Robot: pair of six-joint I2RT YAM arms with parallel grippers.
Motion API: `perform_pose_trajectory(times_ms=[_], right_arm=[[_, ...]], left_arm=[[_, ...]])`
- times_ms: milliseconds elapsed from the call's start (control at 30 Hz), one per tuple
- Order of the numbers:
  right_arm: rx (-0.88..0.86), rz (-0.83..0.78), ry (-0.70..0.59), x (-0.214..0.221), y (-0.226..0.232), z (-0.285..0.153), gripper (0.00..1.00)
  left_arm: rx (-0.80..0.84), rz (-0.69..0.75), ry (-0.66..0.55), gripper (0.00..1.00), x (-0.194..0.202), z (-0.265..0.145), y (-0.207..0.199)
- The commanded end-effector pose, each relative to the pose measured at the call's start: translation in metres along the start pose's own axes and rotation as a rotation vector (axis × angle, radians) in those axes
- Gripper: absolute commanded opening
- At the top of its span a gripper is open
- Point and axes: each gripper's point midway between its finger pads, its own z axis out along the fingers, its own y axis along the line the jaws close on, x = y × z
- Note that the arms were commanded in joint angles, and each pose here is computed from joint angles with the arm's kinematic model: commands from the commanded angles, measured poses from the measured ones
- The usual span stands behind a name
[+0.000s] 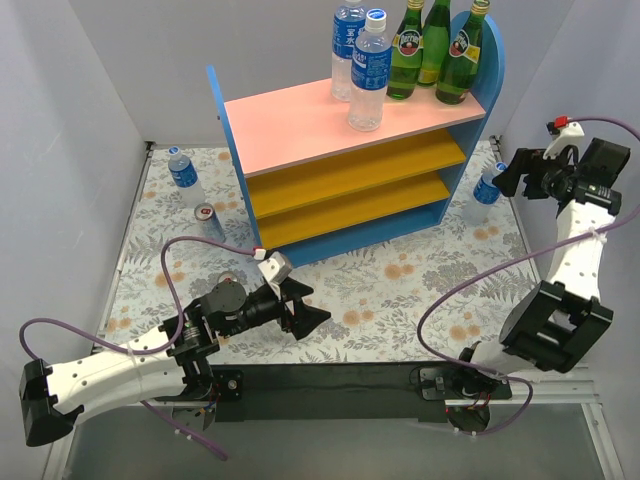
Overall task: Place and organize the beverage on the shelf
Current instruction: Pick up the drink from the center of the board.
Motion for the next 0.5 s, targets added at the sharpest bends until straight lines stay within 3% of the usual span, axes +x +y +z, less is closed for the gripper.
perform_pose_trajectory(times_ms=[0, 233, 467], right_arm=[[0.047, -0.064, -0.015, -0.028, -0.015, 0.000, 0.89], [0.078, -0.075, 0.075, -0.019, -0.042, 0.047, 0.90], [0.090, -0.063, 0.137, -0.006, -0.061, 0.075, 0.84]], left_arm=[[0.029, -0.013, -0.033, 0.77, -0.004, 0.001, -0.005], [0.038, -0.013, -0.031, 0.77, -0.003, 0.004, -0.006], [0.049, -0.010, -0.015, 0.77, 0.000, 0.008, -0.008]])
